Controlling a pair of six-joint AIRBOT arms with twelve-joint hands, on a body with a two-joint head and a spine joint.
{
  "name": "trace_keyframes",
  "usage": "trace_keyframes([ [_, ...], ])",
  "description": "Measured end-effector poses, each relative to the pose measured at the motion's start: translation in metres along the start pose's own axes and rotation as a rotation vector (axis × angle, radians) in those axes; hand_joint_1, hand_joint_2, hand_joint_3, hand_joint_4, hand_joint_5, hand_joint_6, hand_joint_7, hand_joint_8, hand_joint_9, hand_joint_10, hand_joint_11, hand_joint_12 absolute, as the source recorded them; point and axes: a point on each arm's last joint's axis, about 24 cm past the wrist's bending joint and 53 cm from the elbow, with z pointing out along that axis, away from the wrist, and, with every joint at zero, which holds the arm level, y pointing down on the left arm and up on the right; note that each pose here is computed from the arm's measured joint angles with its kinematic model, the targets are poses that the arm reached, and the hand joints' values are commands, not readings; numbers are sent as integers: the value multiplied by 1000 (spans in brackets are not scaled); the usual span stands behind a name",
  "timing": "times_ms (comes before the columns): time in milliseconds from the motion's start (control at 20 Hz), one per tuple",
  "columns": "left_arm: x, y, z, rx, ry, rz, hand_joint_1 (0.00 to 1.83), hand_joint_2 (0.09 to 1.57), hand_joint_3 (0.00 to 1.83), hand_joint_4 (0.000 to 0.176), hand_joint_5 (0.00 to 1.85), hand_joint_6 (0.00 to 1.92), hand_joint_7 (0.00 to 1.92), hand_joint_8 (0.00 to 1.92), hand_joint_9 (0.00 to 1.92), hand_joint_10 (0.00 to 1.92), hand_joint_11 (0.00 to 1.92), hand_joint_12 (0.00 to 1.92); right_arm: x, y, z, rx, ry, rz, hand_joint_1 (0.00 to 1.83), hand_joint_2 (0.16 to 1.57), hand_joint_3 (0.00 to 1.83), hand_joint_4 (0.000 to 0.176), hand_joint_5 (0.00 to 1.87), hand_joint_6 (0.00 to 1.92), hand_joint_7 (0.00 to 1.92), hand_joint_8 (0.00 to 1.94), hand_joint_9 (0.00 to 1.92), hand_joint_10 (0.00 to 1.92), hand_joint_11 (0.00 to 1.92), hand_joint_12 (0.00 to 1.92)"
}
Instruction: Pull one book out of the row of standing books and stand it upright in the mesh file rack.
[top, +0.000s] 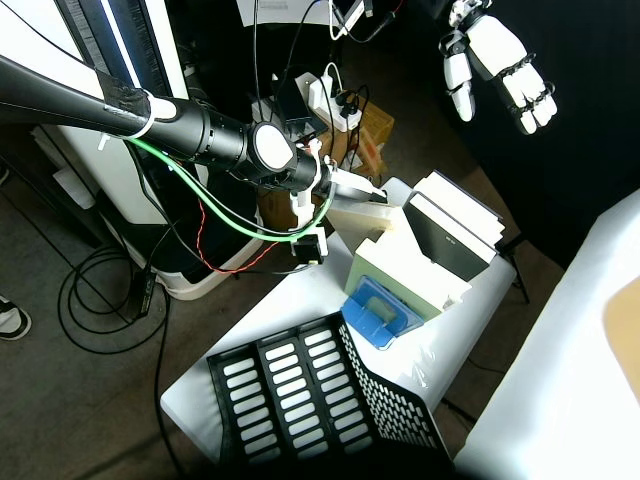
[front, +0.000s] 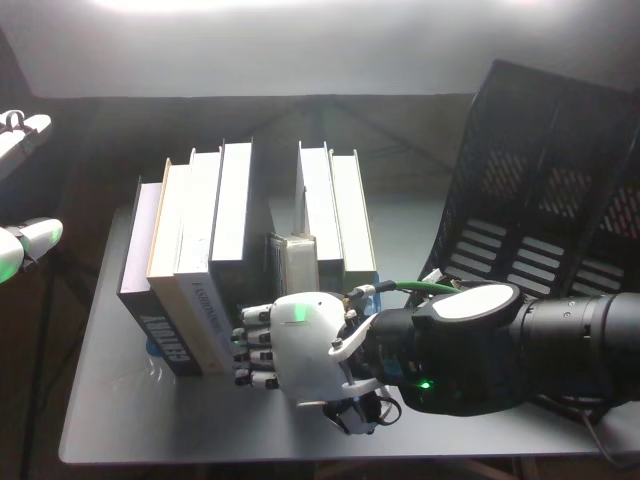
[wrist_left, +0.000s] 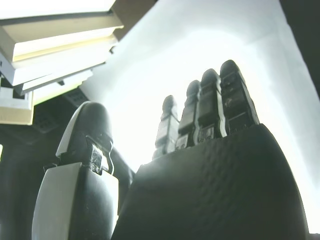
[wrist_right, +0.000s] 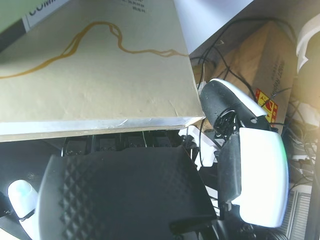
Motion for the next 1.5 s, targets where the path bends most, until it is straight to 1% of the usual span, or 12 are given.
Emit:
trace_keyframes([
  [150, 1, 1, 1, -1, 1, 2, 333, 1369, 0, 49, 29, 16, 0, 0, 0, 0, 0, 0, 0, 0, 0, 0, -1, 10, 320, 1064, 618, 0, 102, 4, 131, 0, 88, 0, 0, 630],
  [400, 4, -4, 7, 16, 13, 0, 342, 1333, 0, 121, 0, 0, 0, 0, 0, 0, 0, 0, -15, -17, -9, 15, -32, 6, 320, 1064, 618, 0, 102, 3, 131, 0, 88, 0, 0, 630],
  [550, 3, -3, 8, 16, 13, 2, 399, 1341, 0, 104, 13, 5, 0, 0, 0, 0, 0, 0, -15, -21, -14, 15, -39, 5, 320, 1064, 618, 0, 102, 3, 131, 0, 88, 0, 0, 630],
  [600, 3, -4, 9, 20, 17, 6, 395, 1339, 0, 104, 9, 3, 0, 0, 0, 0, 0, 0, -18, -23, -16, 15, -45, 11, 986, 793, 325, 3, 155, 13, 105, 2, 146, 18, 0, 645],
  [750, 2, -5, 11, 20, 13, 4, 418, 1319, 0, 101, 43, 16, 0, 0, 0, 0, 0, 0, -28, -32, -21, 21, -70, 27, 1057, 762, 137, 0, 59, 1, 31, 0, 86, 5, 0, 484],
  [850, 3, -7, 11, 28, 21, 10, 402, 1321, 0, 110, 26, 8, 0, 0, 0, 0, 0, 0, -29, -33, -21, 21, -73, 23, 956, 774, 110, 0, 171, 33, 183, 19, 244, 82, 0, 902],
  [900, 4, -6, 12, 27, 24, 15, 386, 1324, 0, 105, 23, 6, 0, 0, 0, 0, 0, 0, -29, -33, -20, 20, -74, 21, 1069, 775, 91, 0, 414, 101, 477, 46, 452, 404, 5, 1476],
  [1000, 1, -6, 14, 26, 24, 21, 368, 1331, 0, 114, 15, 3, 0, 0, 0, 0, 0, 0, -30, -32, -20, 15, -81, 21, 1168, 1101, 34, 0, 947, 971, 1308, 1738, 1416, 1769, 1388, 1901],
  [1050, -2, -6, 18, 25, 21, 20, 399, 1343, 3, 123, 4, 2, 0, 0, 0, 0, 0, 0, -32, -31, -20, 5, -92, 19, 1127, 1061, 267, 0, 853, 1260, 1526, 1900, 1686, 1891, 1739, 1917],
  [1150, -6, -14, 23, 47, 16, 24, 359, 1351, 6, 118, 6, 3, 0, 0, 0, 0, 0, 0, -46, -25, -19, -25, -135, -7, 1249, 1050, 361, 0, 996, 1814, 1271, 1939, 1417, 1920, 1517, 1921],
  [1250, -7, -19, 25, 61, 17, 31, 422, 1352, 3, 107, 41, 17, 0, 0, 0, 0, 0, 0, -48, -25, -19, -32, -147, -11, 1057, 847, 962, 0, 760, 1753, 1218, 1941, 1330, 1921, 1418, 1921],
  [1500, 1, -19, 28, 61, 38, 33, 405, 1344, 1, 108, 63, 23, 0, 0, 0, 0, 0, 0, -48, -26, -20, -32, -148, 0, 1221, 936, 537, 0, 862, 1099, 910, 1701, 1167, 1906, 1187, 1921],
])
